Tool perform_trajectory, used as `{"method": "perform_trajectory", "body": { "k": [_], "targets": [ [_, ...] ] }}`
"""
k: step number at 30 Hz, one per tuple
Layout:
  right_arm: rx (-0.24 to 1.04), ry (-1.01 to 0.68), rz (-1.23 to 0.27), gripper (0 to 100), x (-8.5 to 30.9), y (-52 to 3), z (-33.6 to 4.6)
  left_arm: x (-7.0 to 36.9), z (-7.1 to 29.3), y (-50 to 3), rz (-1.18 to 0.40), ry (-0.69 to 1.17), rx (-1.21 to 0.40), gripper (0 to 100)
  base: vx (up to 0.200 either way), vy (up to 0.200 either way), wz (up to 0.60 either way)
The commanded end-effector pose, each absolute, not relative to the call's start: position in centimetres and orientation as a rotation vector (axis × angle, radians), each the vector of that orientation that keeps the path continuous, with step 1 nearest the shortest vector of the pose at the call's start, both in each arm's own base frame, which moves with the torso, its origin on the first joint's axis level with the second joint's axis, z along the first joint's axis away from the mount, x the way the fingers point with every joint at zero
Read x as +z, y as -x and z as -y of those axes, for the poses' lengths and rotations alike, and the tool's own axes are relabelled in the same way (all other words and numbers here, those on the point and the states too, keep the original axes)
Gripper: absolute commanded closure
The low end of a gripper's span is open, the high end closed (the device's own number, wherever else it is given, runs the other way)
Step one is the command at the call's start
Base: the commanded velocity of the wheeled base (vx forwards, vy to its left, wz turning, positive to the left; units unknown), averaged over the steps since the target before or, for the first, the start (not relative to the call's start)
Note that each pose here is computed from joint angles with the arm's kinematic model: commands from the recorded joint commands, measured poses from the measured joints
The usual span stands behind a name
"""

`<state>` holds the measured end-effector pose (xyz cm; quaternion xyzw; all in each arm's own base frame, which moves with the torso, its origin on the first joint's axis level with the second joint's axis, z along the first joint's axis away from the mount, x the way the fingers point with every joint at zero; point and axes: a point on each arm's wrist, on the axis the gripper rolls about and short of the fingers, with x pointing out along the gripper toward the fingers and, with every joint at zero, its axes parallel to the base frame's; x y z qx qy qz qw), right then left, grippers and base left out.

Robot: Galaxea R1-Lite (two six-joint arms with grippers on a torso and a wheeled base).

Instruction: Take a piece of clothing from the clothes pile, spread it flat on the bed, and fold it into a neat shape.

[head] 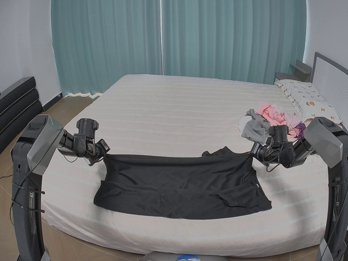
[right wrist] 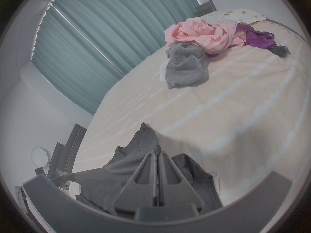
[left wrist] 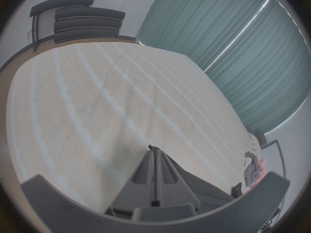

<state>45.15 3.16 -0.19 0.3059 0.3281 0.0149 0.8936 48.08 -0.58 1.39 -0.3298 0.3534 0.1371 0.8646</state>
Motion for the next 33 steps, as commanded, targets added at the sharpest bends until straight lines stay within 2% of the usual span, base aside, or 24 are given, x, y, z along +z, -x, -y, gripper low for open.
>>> {"method": "perform_trajectory", "body": {
  "k": [1,12,29,30,33],
  "targets": [
    [0.040,-0.643,-0.693,100,1.2,-43.7,-2.6,3.0,0.5,-46.4,-0.752,0.669,0.280,100,0.000,0.000,0.00],
    [0.039,-0.646,-0.796,100,0.4,-40.1,-1.8,1.3,0.2,-42.2,-0.872,0.645,0.290,100,0.000,0.000,0.00],
    [0.053,-0.550,-0.915,100,-2.2,-37.5,-2.2,-1.5,0.7,-39.8,-0.951,0.619,0.298,100,0.000,0.000,0.00],
    [0.054,-0.549,-0.917,0,-2.2,-37.5,-2.3,-1.5,0.7,-39.7,-0.954,0.618,0.299,0,0.000,0.000,0.00],
    [0.061,-0.551,-0.909,0,-1.8,-37.3,-2.3,-1.5,0.7,-39.4,-0.959,0.619,0.299,0,0.000,0.000,0.00]
  ]
}}
